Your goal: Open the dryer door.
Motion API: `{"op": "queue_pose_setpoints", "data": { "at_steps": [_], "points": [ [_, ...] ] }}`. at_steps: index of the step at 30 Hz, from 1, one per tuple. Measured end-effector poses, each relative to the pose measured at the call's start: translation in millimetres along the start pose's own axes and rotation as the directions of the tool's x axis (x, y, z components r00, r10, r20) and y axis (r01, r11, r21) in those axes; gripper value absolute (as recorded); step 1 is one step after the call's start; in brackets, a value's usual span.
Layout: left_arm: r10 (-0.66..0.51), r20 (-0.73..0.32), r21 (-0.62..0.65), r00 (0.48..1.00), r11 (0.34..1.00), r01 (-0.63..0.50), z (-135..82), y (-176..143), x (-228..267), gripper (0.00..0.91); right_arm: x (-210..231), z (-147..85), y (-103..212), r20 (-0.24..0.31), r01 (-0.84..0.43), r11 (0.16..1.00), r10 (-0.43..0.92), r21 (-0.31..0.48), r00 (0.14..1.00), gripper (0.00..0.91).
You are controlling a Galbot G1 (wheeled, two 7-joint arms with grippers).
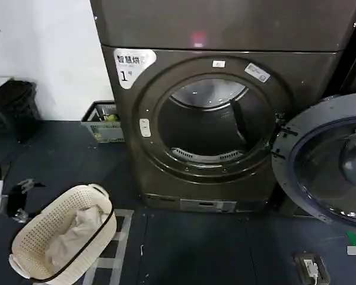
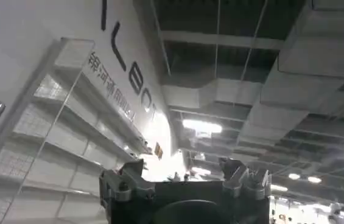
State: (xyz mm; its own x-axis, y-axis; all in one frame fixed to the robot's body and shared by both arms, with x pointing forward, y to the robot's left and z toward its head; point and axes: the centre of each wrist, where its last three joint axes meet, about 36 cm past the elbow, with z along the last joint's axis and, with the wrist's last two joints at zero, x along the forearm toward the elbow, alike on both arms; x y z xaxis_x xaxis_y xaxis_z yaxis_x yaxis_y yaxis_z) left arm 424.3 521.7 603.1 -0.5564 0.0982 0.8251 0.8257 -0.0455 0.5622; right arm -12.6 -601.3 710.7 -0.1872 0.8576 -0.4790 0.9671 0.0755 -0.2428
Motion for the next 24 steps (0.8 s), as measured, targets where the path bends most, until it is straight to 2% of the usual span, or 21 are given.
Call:
{"op": "queue_pose_setpoints", "data": {
  "at_steps": [5,15,24],
  "points": [
    [-0.005,0.017,0.021,1.0,1.0,0.005,-1,-2,-3,0.907,3,-3,-4,0.002,0.003,1.0,-0.003,-0.005,1.0,0.907],
    [0.005,0.0,0.009,1.0,1.0,-0.005,19,-3,-7,0.907,8,-3,-5,-0.005,-0.003,1.0,0.003,0.002,1.0,0.907],
    [0.034,-0.022,-0.018,0.999,0.999,-0.034,26,-1,-5,0.907,8,-4,-5,-0.003,-0.003,1.0,0.004,0.006,1.0,0.907]
  ]
}}
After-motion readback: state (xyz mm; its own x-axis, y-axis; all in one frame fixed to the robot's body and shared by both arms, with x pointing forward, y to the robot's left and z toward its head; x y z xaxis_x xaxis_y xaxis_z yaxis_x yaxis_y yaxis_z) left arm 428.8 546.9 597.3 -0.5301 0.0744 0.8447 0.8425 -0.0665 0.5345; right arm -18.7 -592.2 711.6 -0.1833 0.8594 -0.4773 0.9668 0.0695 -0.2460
